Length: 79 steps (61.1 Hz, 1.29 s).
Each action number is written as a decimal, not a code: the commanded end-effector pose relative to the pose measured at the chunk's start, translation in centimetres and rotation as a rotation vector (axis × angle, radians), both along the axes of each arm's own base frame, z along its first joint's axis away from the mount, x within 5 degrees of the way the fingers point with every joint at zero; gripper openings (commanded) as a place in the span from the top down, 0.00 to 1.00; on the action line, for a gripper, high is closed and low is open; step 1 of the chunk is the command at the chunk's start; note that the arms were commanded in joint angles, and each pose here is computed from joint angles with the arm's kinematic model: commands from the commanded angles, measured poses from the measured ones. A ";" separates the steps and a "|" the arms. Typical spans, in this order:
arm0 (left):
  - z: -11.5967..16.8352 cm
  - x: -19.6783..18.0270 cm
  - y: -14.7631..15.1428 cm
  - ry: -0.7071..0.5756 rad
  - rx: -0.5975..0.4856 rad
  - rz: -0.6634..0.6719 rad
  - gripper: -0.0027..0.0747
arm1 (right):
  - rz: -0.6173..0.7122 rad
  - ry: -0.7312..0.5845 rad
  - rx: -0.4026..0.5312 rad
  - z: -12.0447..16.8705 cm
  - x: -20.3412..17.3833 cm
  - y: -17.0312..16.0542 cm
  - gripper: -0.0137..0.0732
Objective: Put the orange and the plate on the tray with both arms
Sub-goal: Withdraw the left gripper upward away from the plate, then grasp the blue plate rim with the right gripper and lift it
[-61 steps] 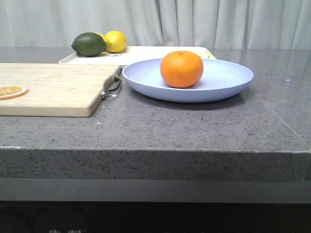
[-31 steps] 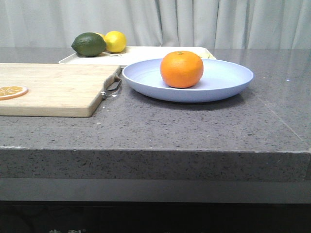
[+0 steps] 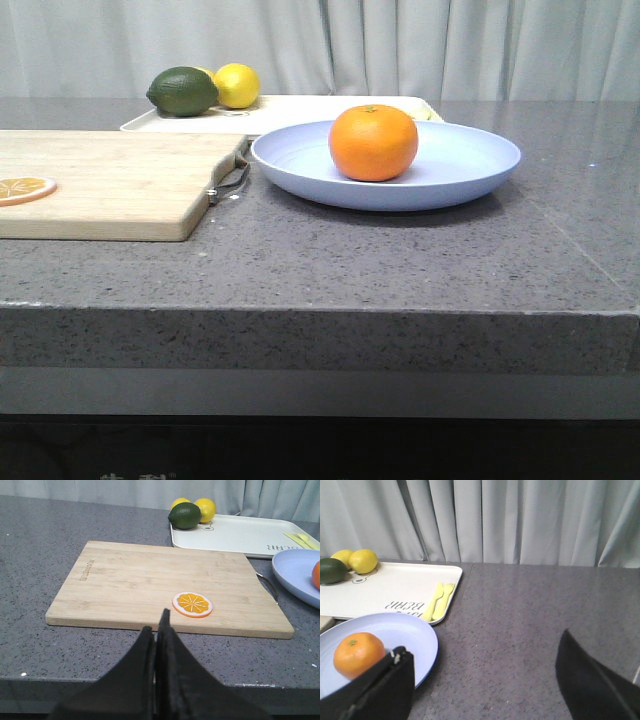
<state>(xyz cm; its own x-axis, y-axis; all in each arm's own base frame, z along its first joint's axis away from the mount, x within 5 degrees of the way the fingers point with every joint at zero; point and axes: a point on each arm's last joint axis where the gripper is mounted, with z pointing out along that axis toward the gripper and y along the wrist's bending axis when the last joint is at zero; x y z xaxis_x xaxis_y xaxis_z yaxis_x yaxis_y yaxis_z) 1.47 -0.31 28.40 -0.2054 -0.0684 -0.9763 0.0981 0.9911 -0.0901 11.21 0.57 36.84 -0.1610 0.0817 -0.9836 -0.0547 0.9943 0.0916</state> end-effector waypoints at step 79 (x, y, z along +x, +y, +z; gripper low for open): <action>1.5 -0.1 0.0 -0.108 -0.029 0.001 0.99 | 0.143 0.688 0.355 -9.4 26.0 5.3 0.46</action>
